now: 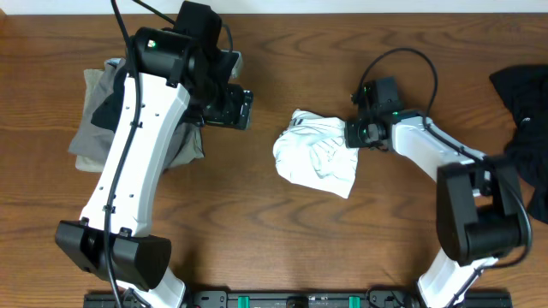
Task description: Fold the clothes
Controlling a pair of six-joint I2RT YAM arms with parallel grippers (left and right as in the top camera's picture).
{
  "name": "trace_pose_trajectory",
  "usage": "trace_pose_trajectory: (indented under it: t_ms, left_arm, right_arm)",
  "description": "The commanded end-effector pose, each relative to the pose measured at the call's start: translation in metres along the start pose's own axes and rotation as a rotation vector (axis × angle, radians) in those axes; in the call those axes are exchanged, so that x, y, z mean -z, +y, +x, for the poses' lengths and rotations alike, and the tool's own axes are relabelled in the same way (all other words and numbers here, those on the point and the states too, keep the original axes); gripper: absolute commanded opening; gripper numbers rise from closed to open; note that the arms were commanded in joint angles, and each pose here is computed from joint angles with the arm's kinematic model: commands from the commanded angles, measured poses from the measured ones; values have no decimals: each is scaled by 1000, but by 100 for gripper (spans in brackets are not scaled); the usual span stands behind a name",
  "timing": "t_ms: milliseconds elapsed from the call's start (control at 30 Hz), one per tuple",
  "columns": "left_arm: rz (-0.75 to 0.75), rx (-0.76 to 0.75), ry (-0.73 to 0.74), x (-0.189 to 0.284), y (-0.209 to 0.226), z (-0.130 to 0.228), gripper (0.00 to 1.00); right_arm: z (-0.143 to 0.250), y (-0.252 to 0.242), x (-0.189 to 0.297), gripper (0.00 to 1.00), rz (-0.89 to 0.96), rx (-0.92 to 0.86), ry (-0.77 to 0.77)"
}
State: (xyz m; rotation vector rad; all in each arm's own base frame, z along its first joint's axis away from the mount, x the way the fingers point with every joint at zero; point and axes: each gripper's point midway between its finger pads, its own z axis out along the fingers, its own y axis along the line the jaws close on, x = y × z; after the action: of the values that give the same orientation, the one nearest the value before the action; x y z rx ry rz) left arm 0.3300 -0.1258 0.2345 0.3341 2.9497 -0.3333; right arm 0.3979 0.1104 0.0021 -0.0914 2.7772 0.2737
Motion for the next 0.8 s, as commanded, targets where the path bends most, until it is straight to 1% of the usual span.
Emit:
trace_pose_trajectory:
  t_ms: [0,33,133,200,267,400,500,700,767]
  left_arm:
    - [-11,-9,-15,9,1,4,84]
    - [-11,-9,-12,9,1,4,85]
    - [-11,-8,-11,9,1,5,86]
    - [6,-7,-10,8,-2,5,86]
    - [27,-7,-4,6,-5,5,86]
    - [43,2,19,-6,-6,8,86]
    - [101,7,42,-18,-13,11,86]
    - [183,17,62,-48,-19,12,86]
    - [232,16,59,-55,-26,12,86]
  right_arm:
    - [-4,-16,3,21,39,-17,-7]
    - [-6,-18,9,23,33,-26,-11]
    - [-14,-11,43,34,-45,-49,-45]
    - [-18,4,71,36,-136,-25,-73]
    - [-18,30,102,35,-269,22,-100]
    - [-5,73,137,35,-443,121,-100]
    - [14,88,135,33,-463,176,-40]
    - [60,114,105,32,-492,309,107]
    - [75,123,94,35,-504,384,148]
